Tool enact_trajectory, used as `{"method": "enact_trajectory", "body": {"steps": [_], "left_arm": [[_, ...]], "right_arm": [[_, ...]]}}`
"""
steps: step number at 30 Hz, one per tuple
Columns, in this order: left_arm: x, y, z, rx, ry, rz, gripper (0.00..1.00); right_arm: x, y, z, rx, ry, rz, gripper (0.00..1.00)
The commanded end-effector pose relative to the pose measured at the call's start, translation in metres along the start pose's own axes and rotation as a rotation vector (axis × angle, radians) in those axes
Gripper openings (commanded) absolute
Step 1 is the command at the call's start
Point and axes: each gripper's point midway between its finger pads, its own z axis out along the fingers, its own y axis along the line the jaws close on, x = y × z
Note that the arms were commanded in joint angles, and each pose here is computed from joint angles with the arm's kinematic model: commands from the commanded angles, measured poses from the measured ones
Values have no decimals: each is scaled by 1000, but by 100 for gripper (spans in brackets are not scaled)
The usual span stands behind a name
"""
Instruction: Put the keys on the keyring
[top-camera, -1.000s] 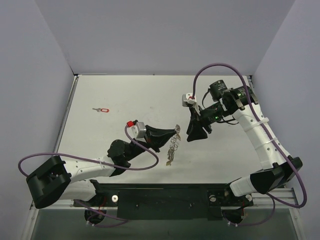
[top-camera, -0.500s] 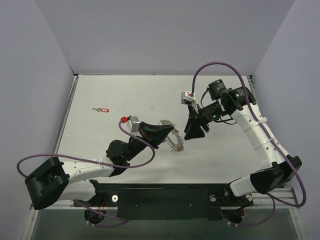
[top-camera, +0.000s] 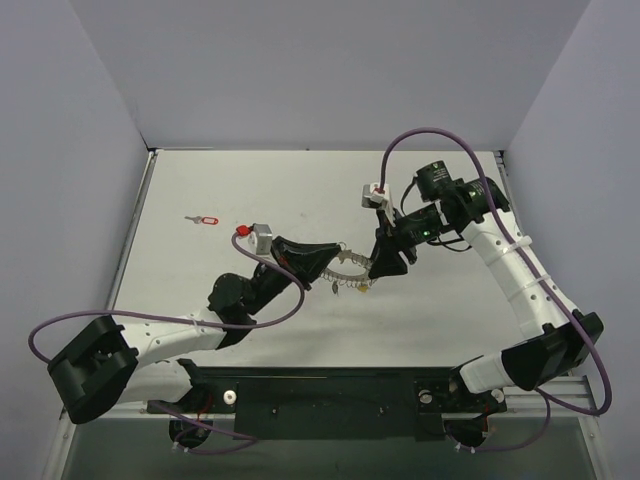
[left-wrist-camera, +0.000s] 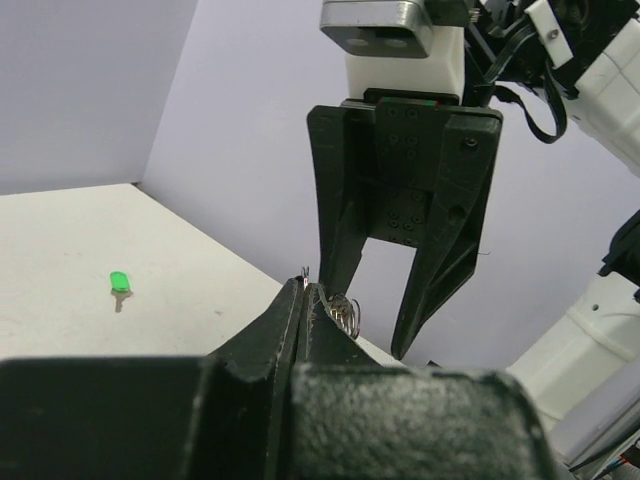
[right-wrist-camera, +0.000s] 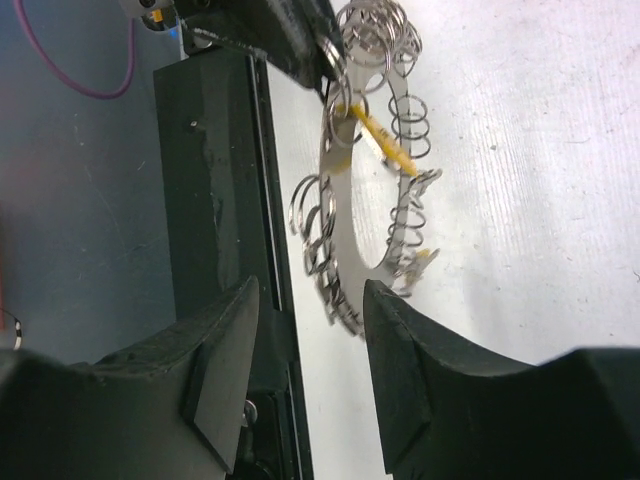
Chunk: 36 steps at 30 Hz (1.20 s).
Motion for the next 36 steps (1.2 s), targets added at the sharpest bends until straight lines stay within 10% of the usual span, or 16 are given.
{"method": "enact_trajectory", "body": {"steps": [1, 16, 36], "left_arm": [[-26, 0, 5, -19, -49, 12, 0], [-13, 14, 21, -110, 33, -42, 0], [-5, 35, 11, -214, 61, -36, 0]], "right_arm": [[3, 7, -11, 27, -23, -9, 43], [-12, -29, 0, 153, -46, -201, 52], [-37, -53, 21, 186, -325, 240, 51]]}}
